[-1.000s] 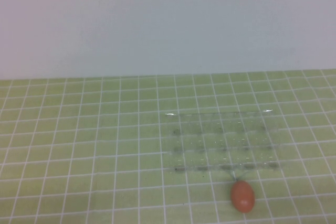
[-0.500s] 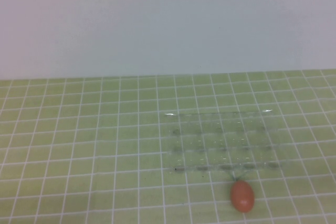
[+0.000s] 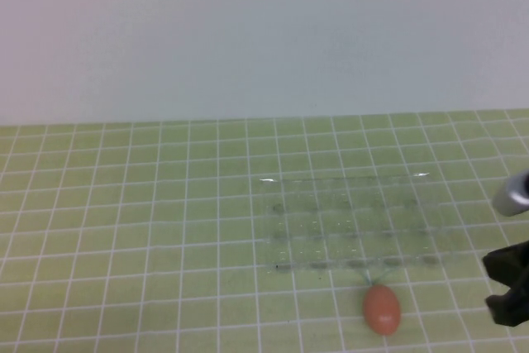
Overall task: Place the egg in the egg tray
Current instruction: Pick up the egg
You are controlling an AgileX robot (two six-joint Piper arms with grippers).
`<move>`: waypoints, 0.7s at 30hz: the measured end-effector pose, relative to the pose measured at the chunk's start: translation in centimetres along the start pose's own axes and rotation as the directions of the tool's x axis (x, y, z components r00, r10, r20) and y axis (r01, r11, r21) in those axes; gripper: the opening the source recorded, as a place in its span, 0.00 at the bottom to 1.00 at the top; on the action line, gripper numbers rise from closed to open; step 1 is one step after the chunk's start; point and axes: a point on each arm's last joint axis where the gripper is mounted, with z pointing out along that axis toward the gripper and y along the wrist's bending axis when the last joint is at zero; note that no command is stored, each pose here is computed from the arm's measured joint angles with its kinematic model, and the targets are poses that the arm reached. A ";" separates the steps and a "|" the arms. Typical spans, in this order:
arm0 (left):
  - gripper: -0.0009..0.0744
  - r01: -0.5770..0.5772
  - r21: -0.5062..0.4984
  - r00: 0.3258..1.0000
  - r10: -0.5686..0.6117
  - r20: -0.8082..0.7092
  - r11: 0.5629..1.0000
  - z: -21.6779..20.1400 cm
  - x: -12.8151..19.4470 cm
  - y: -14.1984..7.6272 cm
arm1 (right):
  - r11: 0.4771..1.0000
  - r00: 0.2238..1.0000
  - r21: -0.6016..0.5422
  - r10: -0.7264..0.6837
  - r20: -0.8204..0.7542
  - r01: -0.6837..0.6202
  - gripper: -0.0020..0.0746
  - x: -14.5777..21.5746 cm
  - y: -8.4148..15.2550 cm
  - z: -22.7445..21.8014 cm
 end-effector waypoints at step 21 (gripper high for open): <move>0.01 0.000 0.000 1.000 0.000 0.000 1.000 0.0 0.0 0.0 | 0.981 0.937 -0.066 0.154 -0.313 -0.183 0.40 -3.4 4.9 9.7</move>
